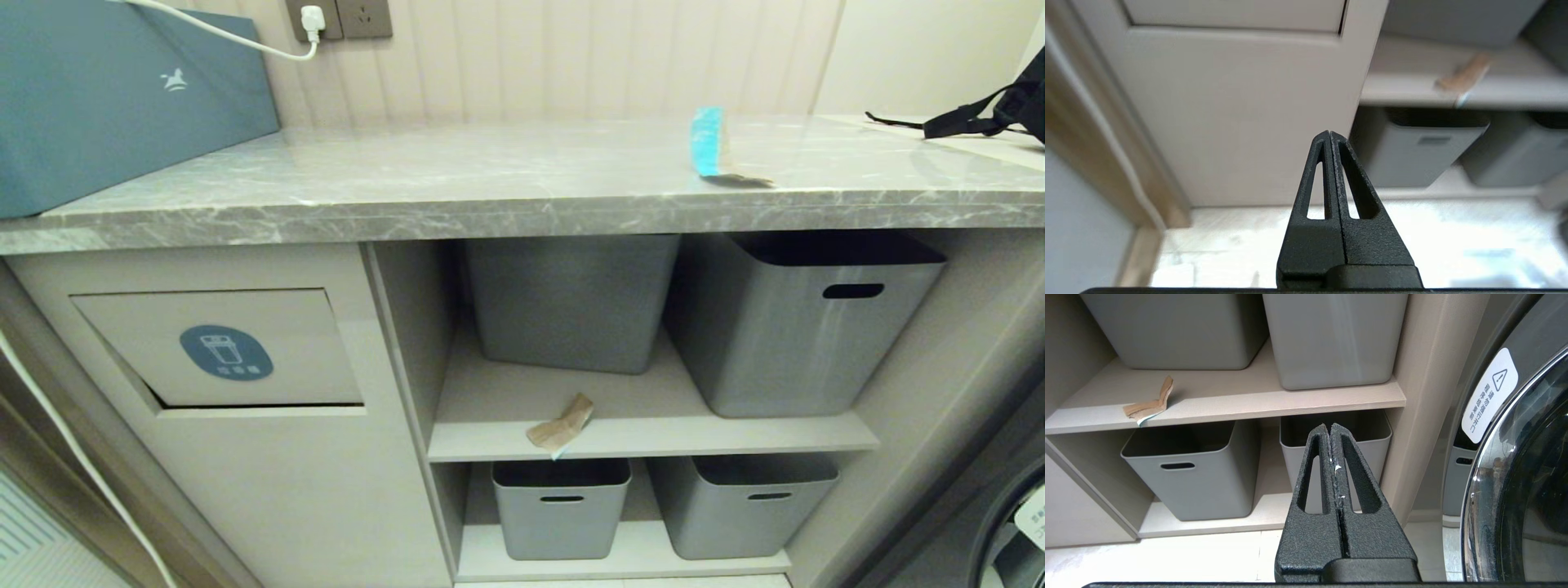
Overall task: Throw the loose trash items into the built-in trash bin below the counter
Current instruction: Pick up the garbage
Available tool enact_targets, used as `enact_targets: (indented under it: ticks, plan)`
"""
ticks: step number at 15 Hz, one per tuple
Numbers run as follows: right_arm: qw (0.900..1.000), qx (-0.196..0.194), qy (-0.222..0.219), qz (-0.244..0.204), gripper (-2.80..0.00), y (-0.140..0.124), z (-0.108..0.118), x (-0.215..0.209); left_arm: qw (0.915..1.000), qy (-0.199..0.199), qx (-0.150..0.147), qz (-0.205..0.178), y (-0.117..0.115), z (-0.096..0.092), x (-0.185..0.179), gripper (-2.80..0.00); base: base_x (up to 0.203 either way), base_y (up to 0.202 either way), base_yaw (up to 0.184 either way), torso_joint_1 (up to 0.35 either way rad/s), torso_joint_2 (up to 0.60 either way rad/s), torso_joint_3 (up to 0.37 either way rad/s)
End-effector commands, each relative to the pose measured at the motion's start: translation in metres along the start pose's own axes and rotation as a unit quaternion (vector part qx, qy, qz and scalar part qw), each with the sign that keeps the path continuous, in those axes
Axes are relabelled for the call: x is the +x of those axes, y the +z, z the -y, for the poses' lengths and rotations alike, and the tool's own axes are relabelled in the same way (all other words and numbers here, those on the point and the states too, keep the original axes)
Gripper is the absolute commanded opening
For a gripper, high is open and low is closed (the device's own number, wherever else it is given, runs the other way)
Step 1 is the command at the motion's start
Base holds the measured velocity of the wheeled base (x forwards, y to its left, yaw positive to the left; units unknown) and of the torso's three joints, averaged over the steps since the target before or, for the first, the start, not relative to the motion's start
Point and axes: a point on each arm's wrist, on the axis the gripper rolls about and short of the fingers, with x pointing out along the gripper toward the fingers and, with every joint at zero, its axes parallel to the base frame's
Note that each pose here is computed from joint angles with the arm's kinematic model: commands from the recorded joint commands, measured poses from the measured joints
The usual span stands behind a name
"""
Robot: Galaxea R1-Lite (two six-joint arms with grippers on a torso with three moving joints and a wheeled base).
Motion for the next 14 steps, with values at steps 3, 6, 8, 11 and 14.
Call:
enact_targets:
  ticks: [3, 6, 8, 11, 14]
  plan:
    - [1.000, 0.000, 0.000, -0.001, -2.80, -0.0004, 0.0000, 0.0002, 0.9975, 0.016, 0.019, 0.066, -0.0241, -0.0012, -0.0137, -2.80, 0.000, 0.000, 0.000, 0.000, 0.00, 0.000]
    - [1.000, 0.000, 0.000, -0.001, -2.80, -0.0004, 0.0000, 0.0002, 0.9976, 0.017, 0.021, 0.064, -0.0245, -0.0013, -0.0134, -2.80, 0.000, 0.000, 0.000, 0.000, 0.00, 0.000]
    - [1.000, 0.000, 0.000, -0.001, -2.80, -0.0004, 0.0000, 0.0002, 0.9975, 0.017, 0.021, 0.065, -0.0246, -0.0013, -0.0135, -2.80, 0.000, 0.000, 0.000, 0.000, 0.00, 0.000]
    - [1.000, 0.000, 0.000, -0.001, -2.80, -0.0004, 0.0000, 0.0002, 0.9976, 0.017, 0.022, 0.064, -0.0245, -0.0013, -0.0134, -2.80, 0.000, 0.000, 0.000, 0.000, 0.00, 0.000]
    - [1.000, -0.004, 0.001, -0.001, -2.80, -0.0004, 0.0000, 0.0002, 0.9976, 0.017, 0.021, 0.064, -0.0245, -0.0013, -0.0134, -2.80, 0.000, 0.000, 0.000, 0.000, 0.00, 0.000]
